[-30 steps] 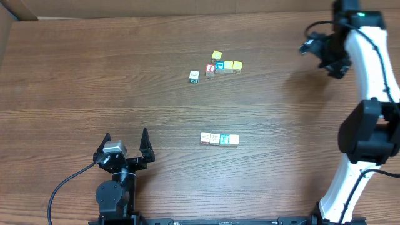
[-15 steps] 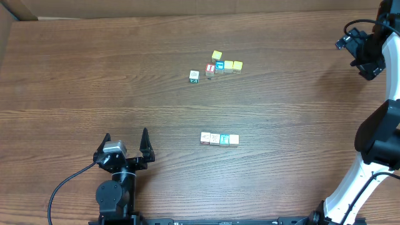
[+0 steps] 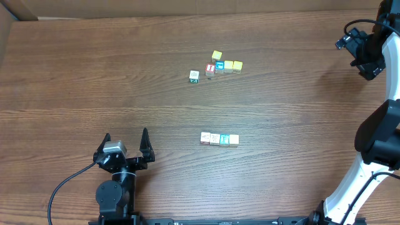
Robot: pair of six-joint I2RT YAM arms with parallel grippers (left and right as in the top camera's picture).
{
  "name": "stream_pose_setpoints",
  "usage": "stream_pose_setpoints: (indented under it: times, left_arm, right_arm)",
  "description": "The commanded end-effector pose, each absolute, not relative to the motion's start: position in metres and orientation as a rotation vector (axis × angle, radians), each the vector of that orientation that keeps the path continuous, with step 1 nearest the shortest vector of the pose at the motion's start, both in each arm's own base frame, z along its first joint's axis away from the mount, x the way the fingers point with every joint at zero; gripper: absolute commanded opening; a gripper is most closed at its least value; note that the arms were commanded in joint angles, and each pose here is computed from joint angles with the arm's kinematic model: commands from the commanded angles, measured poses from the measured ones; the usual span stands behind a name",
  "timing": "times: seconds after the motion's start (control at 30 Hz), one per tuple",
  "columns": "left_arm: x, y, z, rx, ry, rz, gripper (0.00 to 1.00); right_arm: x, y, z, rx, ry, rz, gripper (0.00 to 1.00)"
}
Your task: Flip 5 blocks
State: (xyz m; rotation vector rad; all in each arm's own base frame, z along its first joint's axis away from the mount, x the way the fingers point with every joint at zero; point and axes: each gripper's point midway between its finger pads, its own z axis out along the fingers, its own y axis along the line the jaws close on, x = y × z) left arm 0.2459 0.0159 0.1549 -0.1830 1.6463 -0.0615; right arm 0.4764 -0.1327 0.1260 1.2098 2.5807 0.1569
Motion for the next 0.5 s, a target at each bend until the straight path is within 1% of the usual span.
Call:
stream_pose_setpoints:
  times: [0.0,0.33,0.43,0.47]
  left_arm:
    - [0.246,0.012,0.156,-0.153,1.641,-0.062,1.0]
    - [0.246,0.012,0.159,-0.151,1.628,-0.064,1.0]
    - [0.247,-0.003,0.172,-0.078,1.581,-0.134,1.0]
    - [0.245,-0.015,0.185,-0.024,1.549,-0.191,1.0]
  right_arm:
    - [0.478,-0.135,0.143,1.186,2.546,0.162,1.0]
    - [0.478,-0.135,0.143,1.186,2.546,0.161,1.0]
    - [0.478,-0.135,0.143,1.186,2.546,0.162,1.0]
    - [0.478,-0.135,0.143,1.186,2.546,0.162,1.0]
